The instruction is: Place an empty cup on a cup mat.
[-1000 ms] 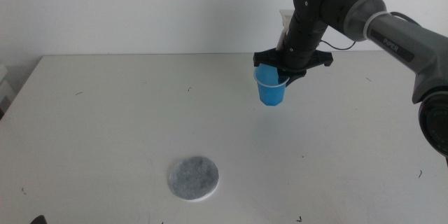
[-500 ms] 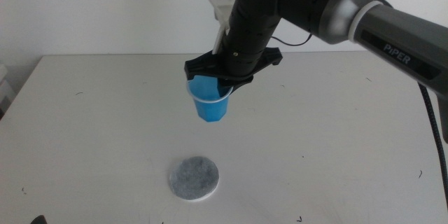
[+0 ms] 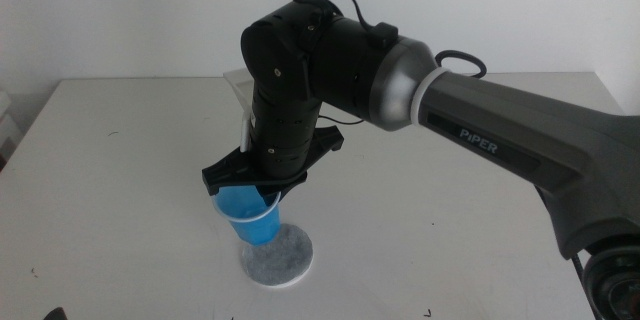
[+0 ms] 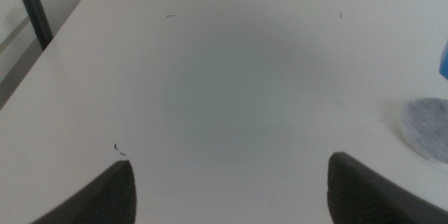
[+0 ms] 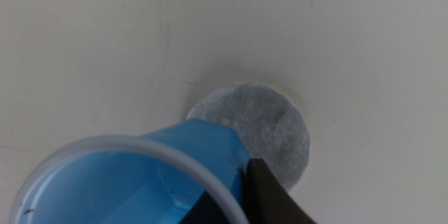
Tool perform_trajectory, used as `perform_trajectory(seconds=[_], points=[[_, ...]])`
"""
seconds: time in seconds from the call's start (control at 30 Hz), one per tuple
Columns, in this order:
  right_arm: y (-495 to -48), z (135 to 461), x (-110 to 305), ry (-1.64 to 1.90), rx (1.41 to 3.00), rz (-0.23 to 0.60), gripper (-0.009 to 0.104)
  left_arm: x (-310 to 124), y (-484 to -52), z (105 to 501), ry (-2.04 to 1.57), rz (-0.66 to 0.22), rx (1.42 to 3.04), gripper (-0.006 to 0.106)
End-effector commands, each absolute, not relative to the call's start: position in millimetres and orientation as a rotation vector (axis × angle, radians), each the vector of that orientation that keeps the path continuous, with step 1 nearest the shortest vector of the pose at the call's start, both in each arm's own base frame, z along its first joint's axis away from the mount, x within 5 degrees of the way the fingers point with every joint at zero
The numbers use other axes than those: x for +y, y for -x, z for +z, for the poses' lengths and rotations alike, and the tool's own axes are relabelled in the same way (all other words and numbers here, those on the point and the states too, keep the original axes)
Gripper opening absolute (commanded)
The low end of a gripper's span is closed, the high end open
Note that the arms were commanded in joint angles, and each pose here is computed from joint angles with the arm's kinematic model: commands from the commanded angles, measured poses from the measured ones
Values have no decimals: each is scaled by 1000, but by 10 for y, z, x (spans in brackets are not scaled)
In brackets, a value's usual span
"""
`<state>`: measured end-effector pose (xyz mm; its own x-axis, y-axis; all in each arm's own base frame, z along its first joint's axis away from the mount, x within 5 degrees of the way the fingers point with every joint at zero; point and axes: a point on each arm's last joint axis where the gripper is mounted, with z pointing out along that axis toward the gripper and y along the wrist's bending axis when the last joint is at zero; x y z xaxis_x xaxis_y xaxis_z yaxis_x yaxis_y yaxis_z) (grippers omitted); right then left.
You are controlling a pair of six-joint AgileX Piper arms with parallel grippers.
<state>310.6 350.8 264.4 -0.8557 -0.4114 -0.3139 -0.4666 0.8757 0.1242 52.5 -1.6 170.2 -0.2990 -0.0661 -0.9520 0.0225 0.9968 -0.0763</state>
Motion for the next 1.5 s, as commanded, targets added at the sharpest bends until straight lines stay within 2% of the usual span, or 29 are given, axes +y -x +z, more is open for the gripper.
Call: perform_trajectory(seconds=[0.0, 0.43, 0.63, 0.77, 0.93, 1.13, 1.3, 1.47], points=[[-3072, 2894, 3475, 653, 2705, 308, -1, -20, -538, 1783, 38, -101, 1796, 105], [-3177, 2425, 3568, 674, 2787, 214, -1, -20, -538, 1783, 38, -101, 1796, 105], [-3184, 2401, 3570, 676, 2788, 204, -1, -20, -538, 1783, 38, -101, 1796, 105], [-3200, 2402, 3551, 670, 2776, 162, 4, -20, -538, 1783, 38, -101, 1796, 105], [-3204, 2402, 3543, 672, 2774, 148, 19, -20, -538, 1783, 38, -101, 1796, 105], [-3200, 2479, 3523, 616, 2767, 155, 52, -20, -538, 1783, 38, -101, 1796, 105], [-3167, 2869, 3382, 536, 2683, 140, 71, -20, -538, 1783, 38, -101, 1796, 105], [-3078, 3449, 3069, 478, 2580, 119, 74, -20, -538, 1783, 38, -101, 1796, 105]])
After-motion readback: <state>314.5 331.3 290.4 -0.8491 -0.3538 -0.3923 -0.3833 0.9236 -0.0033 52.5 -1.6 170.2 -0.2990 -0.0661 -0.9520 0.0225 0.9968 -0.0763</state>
